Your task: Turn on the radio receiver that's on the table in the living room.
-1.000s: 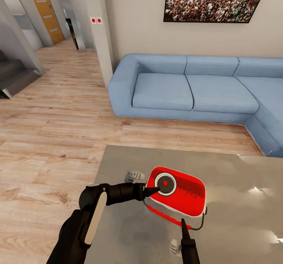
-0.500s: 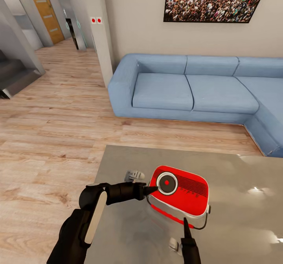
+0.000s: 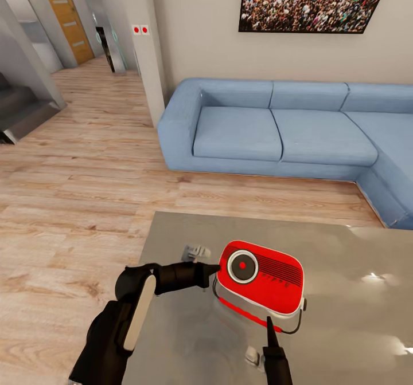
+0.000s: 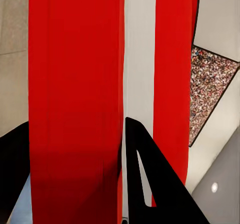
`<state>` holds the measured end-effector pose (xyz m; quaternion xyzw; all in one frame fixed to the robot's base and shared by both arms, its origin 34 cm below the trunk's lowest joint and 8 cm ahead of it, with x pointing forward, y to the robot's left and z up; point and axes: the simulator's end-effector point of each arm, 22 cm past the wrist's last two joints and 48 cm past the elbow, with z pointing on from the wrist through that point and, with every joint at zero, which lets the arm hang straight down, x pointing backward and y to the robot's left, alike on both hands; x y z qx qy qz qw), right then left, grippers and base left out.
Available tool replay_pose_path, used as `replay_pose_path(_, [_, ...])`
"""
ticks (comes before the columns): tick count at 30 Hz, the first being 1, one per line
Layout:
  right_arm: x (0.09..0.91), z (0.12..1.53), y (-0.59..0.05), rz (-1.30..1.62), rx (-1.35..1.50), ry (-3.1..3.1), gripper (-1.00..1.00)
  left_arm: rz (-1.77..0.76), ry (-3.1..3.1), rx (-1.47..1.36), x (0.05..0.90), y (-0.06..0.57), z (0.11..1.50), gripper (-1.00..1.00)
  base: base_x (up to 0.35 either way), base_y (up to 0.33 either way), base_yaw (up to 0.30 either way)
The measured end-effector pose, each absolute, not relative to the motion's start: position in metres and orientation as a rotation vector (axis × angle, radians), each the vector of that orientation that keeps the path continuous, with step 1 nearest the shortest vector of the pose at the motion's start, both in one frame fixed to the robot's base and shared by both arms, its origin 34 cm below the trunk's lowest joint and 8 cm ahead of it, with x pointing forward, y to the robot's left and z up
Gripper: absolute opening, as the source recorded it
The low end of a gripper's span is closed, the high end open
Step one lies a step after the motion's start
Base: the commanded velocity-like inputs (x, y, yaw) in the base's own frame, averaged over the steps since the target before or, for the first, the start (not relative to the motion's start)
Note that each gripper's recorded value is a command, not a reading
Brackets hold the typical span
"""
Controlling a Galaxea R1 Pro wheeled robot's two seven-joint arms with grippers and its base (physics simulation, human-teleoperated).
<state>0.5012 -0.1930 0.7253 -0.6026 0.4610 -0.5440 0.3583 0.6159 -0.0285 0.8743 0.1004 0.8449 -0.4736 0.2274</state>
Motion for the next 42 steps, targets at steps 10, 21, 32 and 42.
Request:
replay_pose_path(10, [0.501,0.731,-0.191,-1.446,-1.569,1.147,-1.0,-1.414,2.245,0.257,0.644,-0.038,0.916,-1.0,0.0,0.0,0.0])
replay_pose_path(21, [0.501,0.732,-0.192,-1.471,-1.582,1.129,-1.0,-1.401,2.264,0.17,0.657,-0.035,0.917,-1.0,0.0,0.0,0.0])
replay_pose_path(32, [0.502,0.737,-0.189,-1.478,-1.569,1.11,-1.0,-1.353,2.374,0.029,0.663,-0.029,0.886,-1.0,0.0,0.0,0.0])
replay_pose_path(42, [0.502,0.739,-0.189,-1.483,-1.561,1.099,-1.0,-1.336,2.495,0.006,0.664,-0.048,0.861,-1.0,0.0,0.0,0.0])
